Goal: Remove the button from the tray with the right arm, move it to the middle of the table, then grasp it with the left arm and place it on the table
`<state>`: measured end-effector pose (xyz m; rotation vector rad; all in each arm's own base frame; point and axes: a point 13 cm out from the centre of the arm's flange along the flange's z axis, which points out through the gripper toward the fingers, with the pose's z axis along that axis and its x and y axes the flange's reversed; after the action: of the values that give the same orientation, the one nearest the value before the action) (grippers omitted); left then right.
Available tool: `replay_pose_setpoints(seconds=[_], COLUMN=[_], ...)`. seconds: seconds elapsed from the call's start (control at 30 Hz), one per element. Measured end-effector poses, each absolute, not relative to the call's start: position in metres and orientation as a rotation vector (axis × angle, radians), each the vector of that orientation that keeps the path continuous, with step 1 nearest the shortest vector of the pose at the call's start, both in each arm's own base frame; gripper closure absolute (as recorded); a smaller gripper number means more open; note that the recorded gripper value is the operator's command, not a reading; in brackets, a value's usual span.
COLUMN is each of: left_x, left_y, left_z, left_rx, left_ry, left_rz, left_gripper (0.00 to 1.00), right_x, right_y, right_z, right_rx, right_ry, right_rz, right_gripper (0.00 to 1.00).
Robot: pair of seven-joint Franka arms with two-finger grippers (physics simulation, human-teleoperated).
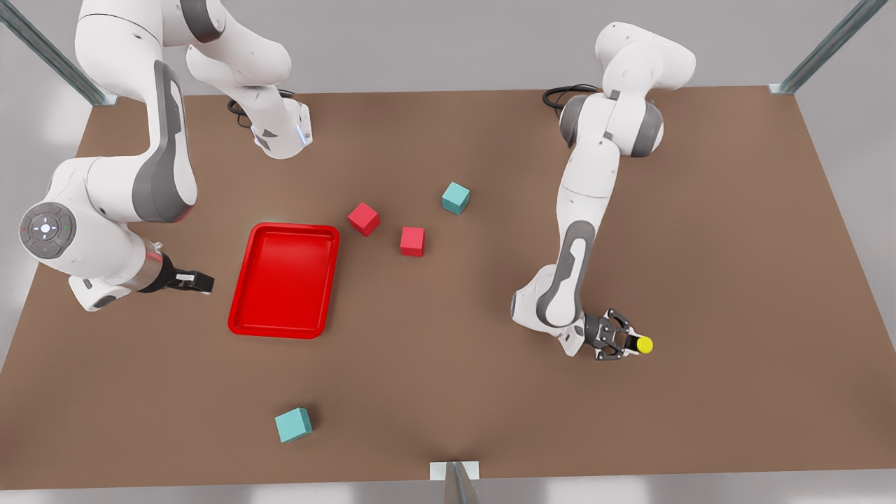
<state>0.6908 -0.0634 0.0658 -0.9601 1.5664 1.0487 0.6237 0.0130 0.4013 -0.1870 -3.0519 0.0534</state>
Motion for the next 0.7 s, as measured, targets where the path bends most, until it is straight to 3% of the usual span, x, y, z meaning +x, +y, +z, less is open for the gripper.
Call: replay_pose_setpoints(seconds=[0.33,0.37,0.4,0.43,0.7], left_x=[0.685,0.685,0.686,0.686,0.684], left_y=[-0.069,-0.069,-0.07,-0.071,-0.08], left_z=[0.042,0.041,0.041,0.041,0.043], left_rx=[-1.041,-1.046,-1.05,-1.052,-1.064], left_ry=[1.554,1.551,1.548,1.544,1.521], left_rz=[0.968,0.961,0.954,0.949,0.917], left_gripper=[0.61,0.57,0.25,0.0,0.0], right_x=[0.624,0.624,0.624,0.624,0.624], right_y=[0.012,0.012,0.012,0.012,0.012], right_z=[0.401,0.401,0.4,0.4,0.4], right_rx=[-0.187,-0.187,-0.186,-0.186,-0.186], right_ry=[-3.051,-3.051,-3.051,-3.051,-3.051], right_rz=[0.055,0.055,0.055,0.055,0.057], right_gripper=[0.0,0.0,0.0,0.0,0.0])
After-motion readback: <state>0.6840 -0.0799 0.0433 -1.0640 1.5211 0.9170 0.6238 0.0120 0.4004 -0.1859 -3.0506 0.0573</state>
